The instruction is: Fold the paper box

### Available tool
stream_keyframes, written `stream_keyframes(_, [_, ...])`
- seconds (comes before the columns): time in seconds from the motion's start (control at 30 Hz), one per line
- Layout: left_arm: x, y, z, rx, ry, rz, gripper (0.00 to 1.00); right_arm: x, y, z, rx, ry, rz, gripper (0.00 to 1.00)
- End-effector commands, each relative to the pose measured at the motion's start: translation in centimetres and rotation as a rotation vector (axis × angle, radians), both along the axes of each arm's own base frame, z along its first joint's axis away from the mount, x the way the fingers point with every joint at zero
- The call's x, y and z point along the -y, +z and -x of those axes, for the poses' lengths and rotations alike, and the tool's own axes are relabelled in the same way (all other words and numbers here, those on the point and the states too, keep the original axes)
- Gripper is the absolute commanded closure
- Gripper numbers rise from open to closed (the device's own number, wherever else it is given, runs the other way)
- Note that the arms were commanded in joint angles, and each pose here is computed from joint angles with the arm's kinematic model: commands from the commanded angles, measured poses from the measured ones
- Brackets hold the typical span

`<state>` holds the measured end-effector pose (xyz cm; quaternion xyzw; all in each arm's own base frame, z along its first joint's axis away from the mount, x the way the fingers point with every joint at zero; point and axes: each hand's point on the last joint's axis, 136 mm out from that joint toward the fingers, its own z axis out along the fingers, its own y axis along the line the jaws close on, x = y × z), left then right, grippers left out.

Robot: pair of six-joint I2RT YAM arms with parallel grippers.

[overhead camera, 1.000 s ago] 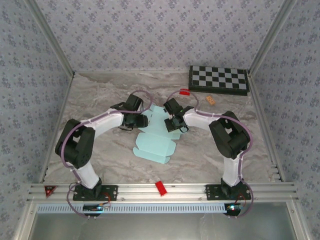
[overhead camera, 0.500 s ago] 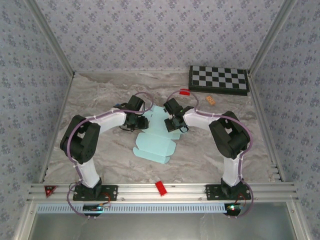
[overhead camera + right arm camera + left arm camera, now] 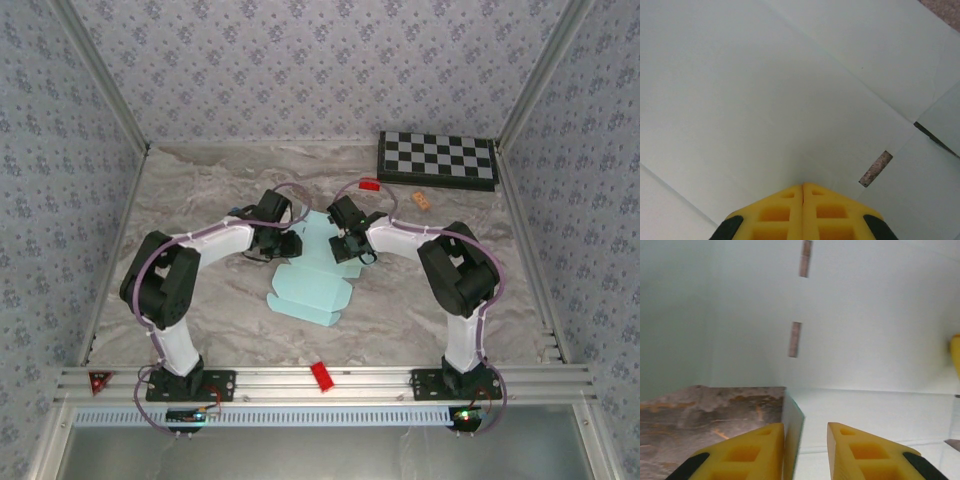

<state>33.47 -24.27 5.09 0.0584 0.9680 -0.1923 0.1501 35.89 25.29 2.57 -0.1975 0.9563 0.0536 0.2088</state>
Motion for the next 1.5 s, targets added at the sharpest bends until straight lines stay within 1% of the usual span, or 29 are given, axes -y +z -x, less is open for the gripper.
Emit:
stream_keyframes(0.0, [2.2, 1.2, -0.4, 0.02, -0.07, 0.051, 0.71, 0.2, -1.8, 0.9, -0.062, -0.007, 0.022, 1.0])
stream_keyframes(0.33, [2.8, -0.7, 0.0, -0.029, -0.092, 0.02, 0.67, 0.3, -1.9, 1.0, -0.066, -0.016, 0.023, 1.0])
stream_keyframes(0.47, [2.8, -0.7, 0.0, -0.025, -0.089, 0.015, 0.67, 0.3, -1.8, 1.0, -0.066, -0.02, 0.02, 1.0])
stream_keyframes(0.57, [2.3, 0.0, -0.5, 0.006, -0.07, -0.007, 0.66, 0.3, -1.6, 1.0, -0.063, -0.022, 0.017, 1.0])
stream_keyframes(0.7, [1.0, 1.9, -1.4, 0.084, -0.024, -0.052, 0.63, 0.4, -0.8, 0.7, -0.038, -0.046, 0.001, 1.0])
stream_keyframes(0.9, [-1.3, 5.0, -1.0, 0.187, -0.003, -0.111, 0.62, 0.1, 1.6, 0.0, 0.013, -0.062, -0.047, 1.0])
stream_keyframes(1.0, [-1.7, 5.4, -0.1, 0.178, -0.016, -0.106, 0.67, 0.0, 3.2, -0.4, 0.039, -0.066, -0.068, 0.97])
stream_keyframes(1.1, [-1.5, 5.3, 1.1, 0.156, -0.021, -0.08, 0.78, -0.5, 4.9, -0.7, 0.053, -0.054, -0.117, 0.95])
stream_keyframes(1.2, [-0.5, 5.3, 2.4, 0.147, -0.036, -0.034, 0.88, -0.7, 6.3, -1.1, 0.06, -0.045, -0.17, 0.91])
stream_keyframes(1.3, [0.8, 4.9, 3.1, 0.128, -0.048, 0.015, 0.98, -0.3, 7.3, -2.0, 0.065, -0.046, -0.212, 0.84])
stream_keyframes(1.33, [1.3, 4.7, 3.3, 0.121, -0.053, 0.031, 1.0, -0.1, 7.6, -2.4, 0.066, -0.047, -0.223, 0.79])
stream_keyframes(1.37, [1.7, 4.4, 3.4, 0.112, -0.058, 0.039, 1.0, 0.0, 7.8, -2.8, 0.068, -0.037, -0.226, 0.76])
stream_keyframes(1.47, [2.7, 3.5, 3.6, 0.089, -0.067, 0.051, 1.0, 1.0, 8.0, -4.1, 0.06, -0.015, -0.217, 0.72])
